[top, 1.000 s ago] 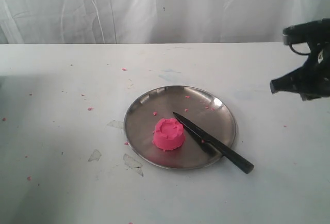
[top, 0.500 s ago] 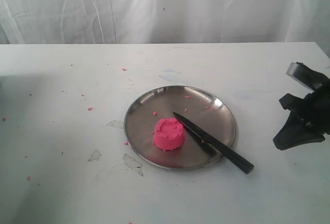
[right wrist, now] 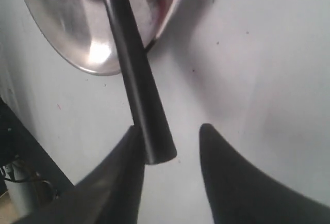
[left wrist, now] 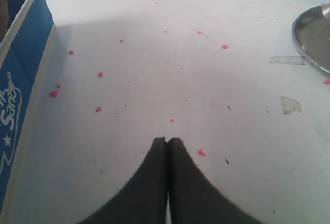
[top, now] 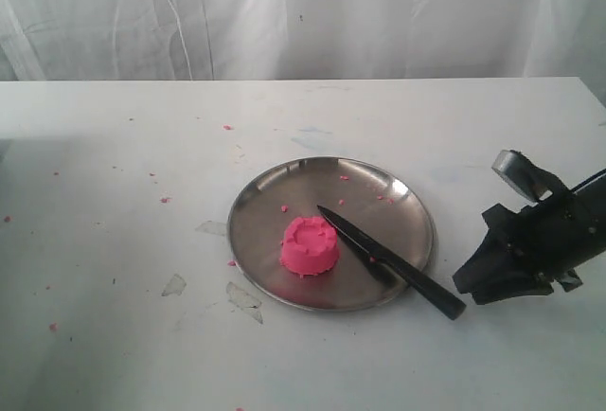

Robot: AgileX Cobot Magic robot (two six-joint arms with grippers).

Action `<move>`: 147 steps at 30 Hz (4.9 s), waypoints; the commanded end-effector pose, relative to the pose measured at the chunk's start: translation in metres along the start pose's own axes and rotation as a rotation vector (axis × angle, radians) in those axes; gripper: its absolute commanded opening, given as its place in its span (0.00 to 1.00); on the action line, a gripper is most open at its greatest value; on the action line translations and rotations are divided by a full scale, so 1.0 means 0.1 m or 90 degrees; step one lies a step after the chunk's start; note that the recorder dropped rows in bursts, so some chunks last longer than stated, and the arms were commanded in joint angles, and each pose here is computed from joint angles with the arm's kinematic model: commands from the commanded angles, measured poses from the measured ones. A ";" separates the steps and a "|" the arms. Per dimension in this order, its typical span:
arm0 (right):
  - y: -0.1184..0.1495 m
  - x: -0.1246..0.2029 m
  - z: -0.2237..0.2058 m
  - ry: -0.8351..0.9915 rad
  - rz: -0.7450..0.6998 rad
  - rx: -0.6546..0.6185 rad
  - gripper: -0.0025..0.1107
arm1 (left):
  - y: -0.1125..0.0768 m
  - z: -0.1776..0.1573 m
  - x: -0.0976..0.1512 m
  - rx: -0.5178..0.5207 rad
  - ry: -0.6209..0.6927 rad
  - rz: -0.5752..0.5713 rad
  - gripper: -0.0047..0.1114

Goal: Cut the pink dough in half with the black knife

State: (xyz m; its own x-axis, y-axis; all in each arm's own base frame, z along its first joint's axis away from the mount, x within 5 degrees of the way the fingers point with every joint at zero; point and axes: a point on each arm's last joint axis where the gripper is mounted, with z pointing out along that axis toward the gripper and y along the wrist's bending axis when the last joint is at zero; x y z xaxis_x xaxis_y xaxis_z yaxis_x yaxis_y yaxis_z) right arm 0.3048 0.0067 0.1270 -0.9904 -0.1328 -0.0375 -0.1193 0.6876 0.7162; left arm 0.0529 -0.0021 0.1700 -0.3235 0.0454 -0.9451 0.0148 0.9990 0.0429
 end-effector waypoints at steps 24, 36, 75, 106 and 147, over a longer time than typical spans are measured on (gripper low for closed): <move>-0.11 -0.05 0.36 0.005 0.005 -0.132 0.40 | -0.01 0.00 0.01 0.006 -0.002 -0.003 0.04; 0.04 -0.05 0.52 0.042 -0.037 -0.132 0.40 | -0.01 0.00 0.01 0.006 -0.002 -0.003 0.04; 0.01 -0.04 0.55 0.059 -0.054 -0.095 0.21 | -0.01 0.00 0.01 0.006 -0.002 -0.003 0.04; 0.26 -0.12 0.27 -0.008 -0.082 -0.056 0.02 | -0.01 0.00 0.01 0.006 -0.002 -0.003 0.04; 1.70 0.26 -0.17 -0.122 -0.298 0.213 0.02 | 0.03 0.00 -0.06 -0.027 -0.046 0.087 0.04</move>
State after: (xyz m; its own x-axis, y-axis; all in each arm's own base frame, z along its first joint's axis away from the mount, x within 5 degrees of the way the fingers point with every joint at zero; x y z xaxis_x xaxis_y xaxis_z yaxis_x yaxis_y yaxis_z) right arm 0.2589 0.1065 0.2570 -0.8180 -0.3783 -0.4333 -0.5344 0.7785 0.3292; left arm 0.0532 0.0017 0.1710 -0.3140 0.2172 -0.9242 0.0297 0.9752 0.2191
